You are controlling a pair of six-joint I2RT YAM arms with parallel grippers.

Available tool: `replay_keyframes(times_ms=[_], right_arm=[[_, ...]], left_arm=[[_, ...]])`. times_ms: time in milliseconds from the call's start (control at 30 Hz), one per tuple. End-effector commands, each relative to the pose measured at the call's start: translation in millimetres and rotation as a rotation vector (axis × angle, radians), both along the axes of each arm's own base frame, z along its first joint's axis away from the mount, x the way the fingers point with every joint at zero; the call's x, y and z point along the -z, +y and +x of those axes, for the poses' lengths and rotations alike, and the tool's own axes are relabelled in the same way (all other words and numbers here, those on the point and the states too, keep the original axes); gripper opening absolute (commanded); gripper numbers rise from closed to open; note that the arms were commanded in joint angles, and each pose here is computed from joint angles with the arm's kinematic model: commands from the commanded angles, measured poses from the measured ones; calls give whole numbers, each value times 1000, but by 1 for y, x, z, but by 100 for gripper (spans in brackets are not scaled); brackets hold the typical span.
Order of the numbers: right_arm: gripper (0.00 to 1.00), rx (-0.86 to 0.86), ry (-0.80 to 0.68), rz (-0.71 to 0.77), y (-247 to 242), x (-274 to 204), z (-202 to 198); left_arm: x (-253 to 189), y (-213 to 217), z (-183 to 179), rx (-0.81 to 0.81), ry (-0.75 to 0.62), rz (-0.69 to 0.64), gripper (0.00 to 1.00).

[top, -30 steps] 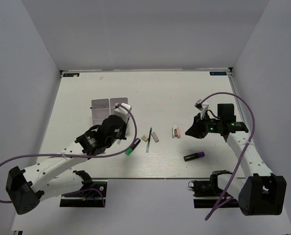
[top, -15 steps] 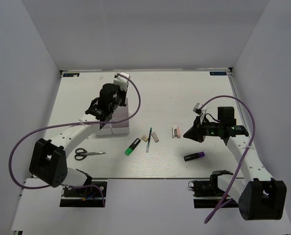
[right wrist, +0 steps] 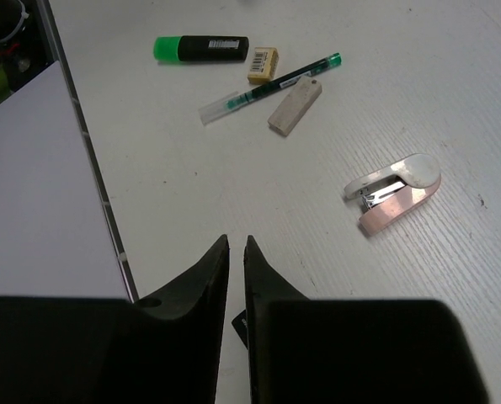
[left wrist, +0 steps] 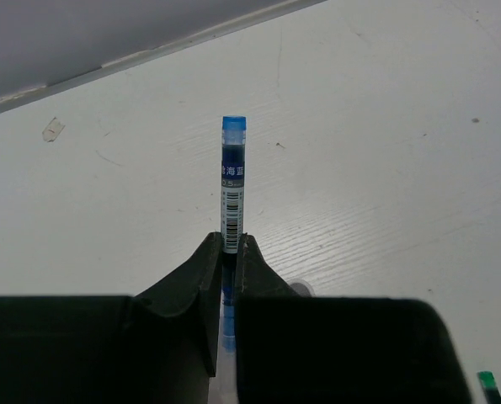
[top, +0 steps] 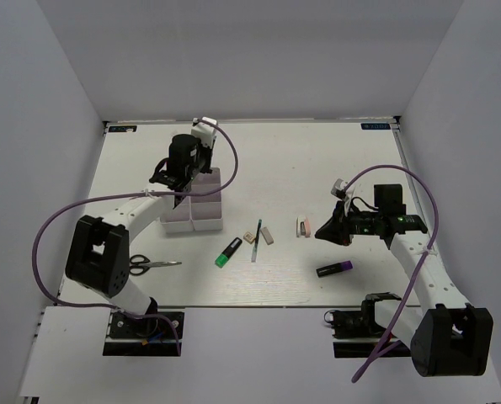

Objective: Sort the stationery into containers
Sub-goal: Place the pen in the storage box.

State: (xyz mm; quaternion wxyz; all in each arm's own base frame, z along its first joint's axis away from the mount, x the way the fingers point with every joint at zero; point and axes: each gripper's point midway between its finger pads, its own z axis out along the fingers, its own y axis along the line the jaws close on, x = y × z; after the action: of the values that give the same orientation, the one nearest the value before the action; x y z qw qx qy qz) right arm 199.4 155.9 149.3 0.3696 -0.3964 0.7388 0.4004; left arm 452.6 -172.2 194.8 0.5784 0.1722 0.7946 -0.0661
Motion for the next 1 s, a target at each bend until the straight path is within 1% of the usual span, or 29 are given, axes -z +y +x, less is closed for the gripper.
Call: replay_keyframes(times_ms=[0,67,100,167,200,233,333,367,433,467,600,667,733,767,800,833,900,933,967], right_arm=[[16,-20,-8,13,2,-1,-2],[17,-21,-15,12,2,-2,-1],[20,-19,1,13,2,0,-1],[24,-20,-10,14,2,-2,-1],[27,-18,-8,13,1,-1,-1],[30,-18,-8,13,1,-1,-1],[38,-20,-9,15,2,-1,-2],[40,-20,-11,15,2,-2,-2],[43,-16,-14,14,1,-3,-1],[46,-19,-13,15,2,-3,-2],[48,-14,-15,16,2,-4,-3],[50,-12,-17,16,1,-4,-3],[50,-9,-16,16,1,-5,-3],[51,-7,-20,17,1,-5,-3],[51,-6,-23,18,1,-6,-3],[51,-4,-22,18,1,-5,-2],[51,-7,-22,19,2,-6,-3],[51,-1,-24,17,1,-6,-2],[54,5,-14,5,0,-4,-3]], left_arm=[[-13,-1,9,13,-48,-36,1],[-12,-3,9,18,-44,-38,1],[-8,-3,8,18,-35,-36,1],[-1,-2,6,24,-27,-34,1],[4,-2,2,25,-18,-32,1],[-4,0,0,21,-36,-40,1],[10,3,-8,18,-12,-40,1],[11,3,-9,18,-13,-42,6],[12,6,-15,15,-11,-44,8],[13,7,-16,9,-8,-44,10],[7,10,-21,1,-16,-49,29],[1,10,-22,0,-24,-59,36],[-4,11,-22,-2,-33,-57,42],[-4,10,-24,-1,-26,-57,45],[-4,9,-24,3,-24,-53,52],[-10,10,-24,2,-35,-56,55],[-13,10,-25,2,-39,-57,59],[-22,8,-27,11,-59,-64,59],[-23,8,-29,13,-59,-61,59]])
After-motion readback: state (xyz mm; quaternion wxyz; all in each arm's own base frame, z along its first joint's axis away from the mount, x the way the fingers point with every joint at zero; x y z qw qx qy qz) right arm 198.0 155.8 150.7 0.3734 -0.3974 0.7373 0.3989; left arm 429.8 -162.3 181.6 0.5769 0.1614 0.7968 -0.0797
